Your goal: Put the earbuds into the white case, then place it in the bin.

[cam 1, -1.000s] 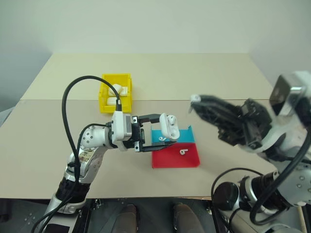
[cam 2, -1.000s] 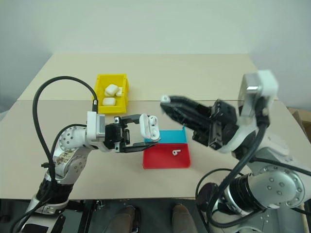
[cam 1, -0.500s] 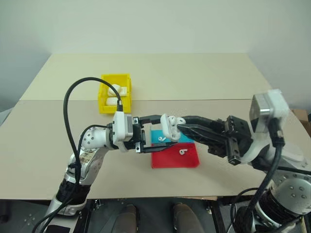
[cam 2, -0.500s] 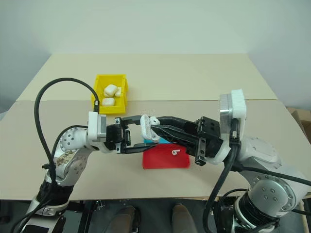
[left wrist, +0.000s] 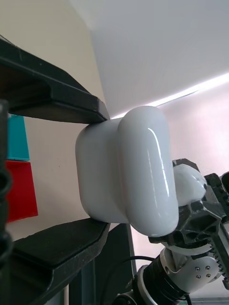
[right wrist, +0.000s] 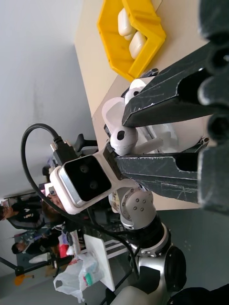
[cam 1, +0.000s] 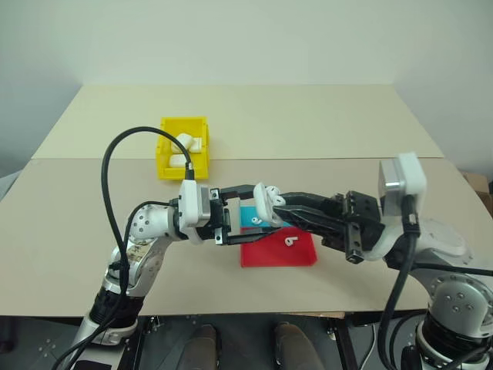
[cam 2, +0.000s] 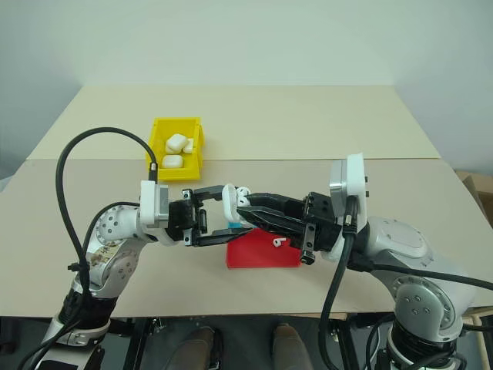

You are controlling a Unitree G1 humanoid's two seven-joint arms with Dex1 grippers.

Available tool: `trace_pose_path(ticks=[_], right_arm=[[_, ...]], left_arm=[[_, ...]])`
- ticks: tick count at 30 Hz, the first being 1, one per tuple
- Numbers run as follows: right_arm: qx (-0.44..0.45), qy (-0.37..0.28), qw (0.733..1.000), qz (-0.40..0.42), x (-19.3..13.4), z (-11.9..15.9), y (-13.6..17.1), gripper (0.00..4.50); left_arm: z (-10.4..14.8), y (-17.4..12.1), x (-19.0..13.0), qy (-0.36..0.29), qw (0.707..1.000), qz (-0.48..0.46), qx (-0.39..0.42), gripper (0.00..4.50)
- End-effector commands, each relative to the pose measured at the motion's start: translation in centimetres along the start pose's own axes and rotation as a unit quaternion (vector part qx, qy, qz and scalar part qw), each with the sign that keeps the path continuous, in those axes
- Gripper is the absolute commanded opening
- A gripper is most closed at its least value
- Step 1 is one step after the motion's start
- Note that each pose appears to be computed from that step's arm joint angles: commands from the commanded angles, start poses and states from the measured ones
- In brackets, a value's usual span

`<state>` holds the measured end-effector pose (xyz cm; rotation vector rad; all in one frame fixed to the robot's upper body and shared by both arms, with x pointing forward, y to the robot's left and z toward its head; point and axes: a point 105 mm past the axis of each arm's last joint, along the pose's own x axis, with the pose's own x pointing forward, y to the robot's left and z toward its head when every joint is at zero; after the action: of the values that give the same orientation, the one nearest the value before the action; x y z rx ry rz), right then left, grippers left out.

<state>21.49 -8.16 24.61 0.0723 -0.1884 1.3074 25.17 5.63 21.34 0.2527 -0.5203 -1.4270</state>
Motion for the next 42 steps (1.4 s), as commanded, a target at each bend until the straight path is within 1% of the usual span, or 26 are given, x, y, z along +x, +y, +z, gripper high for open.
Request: trace_pose_path(ticks=[1,8,10,11,14,20,23,26,27,30,33,35,37,40,42], right_arm=[[-0.014,-0.012,1.000,0.009,0.1,0.4,0.5,0.63],[-0.017,-0.003,1.000,0.011,0.0,-0.1,0.6,0.63],[-0.021,-0.004,1.000,0.013,0.0,0.0,0.7,1.36],[-0.026,-0.003,1.000,0.011,0.0,0.0,0.7,1.60],[-0.025,0.007,1.000,0.005,-0.1,-0.1,0.5,2.57],[-0.028,0.016,0.999,0.004,-1.4,0.2,0.3,2.57],[-0.039,0.018,0.999,0.006,-2.3,1.4,0.0,2.57],[-0.063,0.037,0.997,0.021,-2.5,2.5,-0.2,2.57],[-0.072,0.047,0.996,0.027,-2.3,2.9,-0.3,2.40],[-0.097,0.073,0.992,0.038,-1.2,4.6,-1.1,1.68],[-0.134,0.107,0.983,0.058,-0.1,5.2,-1.2,0.65],[-0.152,0.136,0.977,0.064,0.4,5.1,-1.5,0.05],[-0.177,0.167,0.967,0.069,0.9,4.7,-1.6,0.05],[-0.199,0.180,0.960,0.078,1.3,4.4,-1.7,0.05],[-0.214,0.203,0.953,0.074,1.4,3.7,-2.1,0.05]], left_arm=[[1.1,-0.2,0.3,-0.016,1.000,-0.005,0.026,2.72],[1.1,-0.1,0.3,-0.017,0.999,-0.005,0.029,2.72],[1.1,-0.1,0.3,-0.018,0.999,-0.004,0.029,2.72],[1.1,-0.1,0.3,-0.018,0.999,-0.004,0.030,2.72],[1.0,-0.2,0.2,-0.016,0.999,-0.005,0.029,2.72],[0.4,0.0,0.1,-0.008,1.000,-0.005,0.027,2.72],[-0.2,0.3,0.3,-0.003,1.000,-0.004,0.021,2.72],[-1.0,0.4,0.6,0.003,1.000,-0.013,0.024,2.72],[-1.3,0.6,0.9,0.011,1.000,-0.014,0.025,2.72],[-1.8,0.9,1.7,0.020,0.999,-0.024,0.033,2.72],[-2.2,1.1,2.6,0.033,0.998,-0.037,0.039,2.72],[-2.2,1.1,3.1,0.031,0.998,-0.039,0.039,2.72],[-2.3,1.2,3.4,0.035,0.997,-0.046,0.045,2.72],[-2.4,1.4,4.0,0.041,0.997,-0.043,0.053,2.72],[-2.2,1.5,4.2,0.036,0.997,-0.041,0.057,2.72]])
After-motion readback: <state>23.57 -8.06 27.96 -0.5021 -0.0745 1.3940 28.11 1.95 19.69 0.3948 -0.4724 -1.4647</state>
